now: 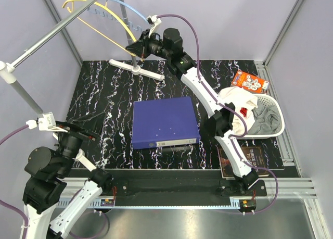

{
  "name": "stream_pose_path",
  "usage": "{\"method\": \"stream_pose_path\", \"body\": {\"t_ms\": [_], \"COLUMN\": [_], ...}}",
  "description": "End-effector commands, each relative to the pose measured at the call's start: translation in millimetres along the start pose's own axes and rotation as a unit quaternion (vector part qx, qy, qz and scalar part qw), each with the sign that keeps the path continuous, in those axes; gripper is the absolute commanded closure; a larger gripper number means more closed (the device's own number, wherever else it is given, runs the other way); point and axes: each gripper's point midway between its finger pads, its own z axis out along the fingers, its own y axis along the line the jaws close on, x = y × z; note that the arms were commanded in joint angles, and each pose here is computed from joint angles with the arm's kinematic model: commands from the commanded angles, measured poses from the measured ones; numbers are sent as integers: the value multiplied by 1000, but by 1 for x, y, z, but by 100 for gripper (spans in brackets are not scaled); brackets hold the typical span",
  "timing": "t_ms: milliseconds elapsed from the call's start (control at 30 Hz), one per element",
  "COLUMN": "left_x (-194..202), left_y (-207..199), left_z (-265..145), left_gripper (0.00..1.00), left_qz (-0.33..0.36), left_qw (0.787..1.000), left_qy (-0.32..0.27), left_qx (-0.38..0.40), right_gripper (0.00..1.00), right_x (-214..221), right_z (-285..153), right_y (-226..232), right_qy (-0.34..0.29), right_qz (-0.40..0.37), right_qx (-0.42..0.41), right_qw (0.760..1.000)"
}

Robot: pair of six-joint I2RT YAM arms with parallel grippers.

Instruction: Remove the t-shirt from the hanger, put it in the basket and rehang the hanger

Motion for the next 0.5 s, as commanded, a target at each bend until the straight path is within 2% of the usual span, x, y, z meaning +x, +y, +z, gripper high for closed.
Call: {"method": "stream_pose_path", "body": {"t_ms": [0, 467], "left_x": [-2, -3], "left_y": [-8, -11], "left_z": [3, 2], "left_gripper": [22, 22], "left_qz": [2, 4], "left_qw": [1000, 1000], "left_qy": [3, 4], "left_qx": [15, 21], "right_gripper": [100, 100], "right_x": [-33, -18], "right_z": [6, 13], "right_y": [37, 26], "right_qy": [-58, -50], "right_qz": [-42, -33], "right_qx": [-44, -21], "right_qw": [996, 998]}}
